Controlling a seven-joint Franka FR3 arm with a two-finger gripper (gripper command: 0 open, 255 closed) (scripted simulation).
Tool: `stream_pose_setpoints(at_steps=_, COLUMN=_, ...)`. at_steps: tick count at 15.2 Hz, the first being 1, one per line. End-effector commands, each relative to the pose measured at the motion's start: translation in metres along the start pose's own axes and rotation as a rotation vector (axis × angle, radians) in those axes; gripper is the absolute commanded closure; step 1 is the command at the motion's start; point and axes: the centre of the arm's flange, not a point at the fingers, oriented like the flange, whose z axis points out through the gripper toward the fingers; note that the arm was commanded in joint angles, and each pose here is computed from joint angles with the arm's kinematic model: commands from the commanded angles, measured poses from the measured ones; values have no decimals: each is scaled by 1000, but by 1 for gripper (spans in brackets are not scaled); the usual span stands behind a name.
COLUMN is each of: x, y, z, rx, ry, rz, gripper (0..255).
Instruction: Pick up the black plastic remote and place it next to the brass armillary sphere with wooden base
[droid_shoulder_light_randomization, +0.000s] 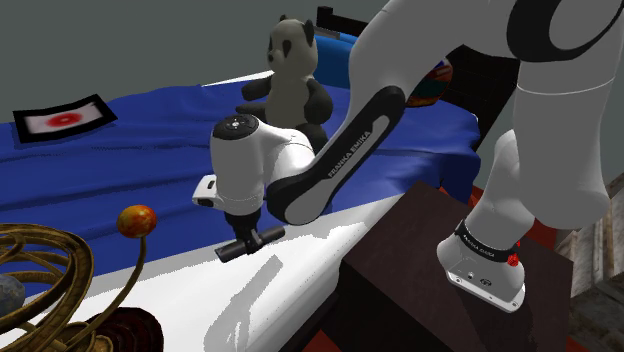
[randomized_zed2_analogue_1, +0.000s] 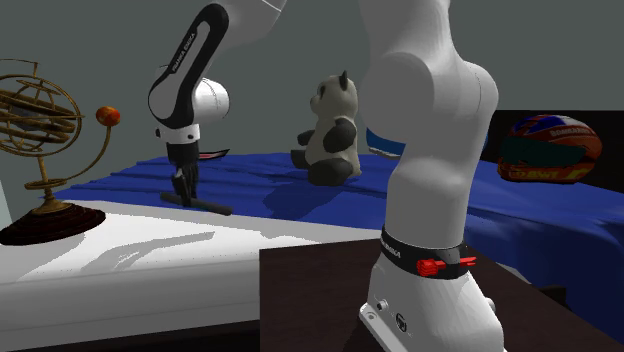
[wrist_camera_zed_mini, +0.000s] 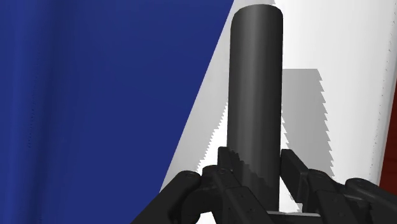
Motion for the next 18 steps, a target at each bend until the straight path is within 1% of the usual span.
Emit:
stream_pose_setpoints(at_steps=1, x=0, y=-1, z=12, rx=0, ry=0, rz=0, gripper=255)
stream_pose_setpoints(at_steps=4, x=0, y=-2, z=27, rx=0, ry=0, rz=0, gripper=255)
stream_pose_setpoints(at_steps=12, x=0, y=-2, z=27, rx=0, ry=0, rz=0, gripper=255)
stream_pose_setpoints(at_steps=13, x=0, y=-2, z=27, rx=0, ry=0, rz=0, gripper=0)
stream_pose_setpoints(at_steps=18, x=0, y=-2, z=27, rx=0, ry=0, rz=0, gripper=0)
